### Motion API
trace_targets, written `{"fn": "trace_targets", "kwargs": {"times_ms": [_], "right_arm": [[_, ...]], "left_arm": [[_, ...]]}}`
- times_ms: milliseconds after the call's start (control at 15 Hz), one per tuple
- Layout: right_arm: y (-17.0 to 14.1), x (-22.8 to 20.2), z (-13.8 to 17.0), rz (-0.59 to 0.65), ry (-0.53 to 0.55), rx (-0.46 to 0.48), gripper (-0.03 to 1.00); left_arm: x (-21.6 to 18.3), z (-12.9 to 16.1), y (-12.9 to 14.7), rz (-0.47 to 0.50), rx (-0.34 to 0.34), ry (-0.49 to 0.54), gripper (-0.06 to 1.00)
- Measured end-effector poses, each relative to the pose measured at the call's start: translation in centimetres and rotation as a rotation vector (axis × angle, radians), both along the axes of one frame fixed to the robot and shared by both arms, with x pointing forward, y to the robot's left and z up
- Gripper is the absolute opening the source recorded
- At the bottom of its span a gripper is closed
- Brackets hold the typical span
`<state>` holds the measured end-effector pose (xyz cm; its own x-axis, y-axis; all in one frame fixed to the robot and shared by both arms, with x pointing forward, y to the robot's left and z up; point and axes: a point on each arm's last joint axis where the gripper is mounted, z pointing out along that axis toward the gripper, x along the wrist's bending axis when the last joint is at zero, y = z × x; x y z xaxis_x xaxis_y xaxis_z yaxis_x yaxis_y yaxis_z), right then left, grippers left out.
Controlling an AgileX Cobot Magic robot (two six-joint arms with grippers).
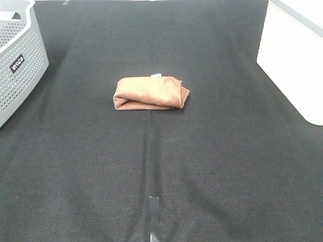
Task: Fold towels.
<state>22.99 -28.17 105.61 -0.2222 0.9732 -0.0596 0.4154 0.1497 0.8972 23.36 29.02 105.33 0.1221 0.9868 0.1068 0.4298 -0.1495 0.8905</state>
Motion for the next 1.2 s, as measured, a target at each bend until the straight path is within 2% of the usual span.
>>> {"fn": "trace_targets", "kwargs": {"times_ms": [333, 733, 1200], "right_arm": [[0.0, 0.0, 0.0, -0.009, 0.003, 0.012, 0.85], [-1.2, 0.2, -0.3, -0.184, 0.025, 0.064, 0.85], [-1.2, 0.2, -0.3, -0.189, 0.026, 0.069, 0.85]], "left_arm": [[0.0, 0.0, 0.0, 0.000, 0.000, 0.000, 0.76], [0.0, 0.0, 0.0, 0.000, 0.000, 0.000, 0.76], [0.0, 0.0, 0.0, 0.000, 0.000, 0.000, 0.76]]}}
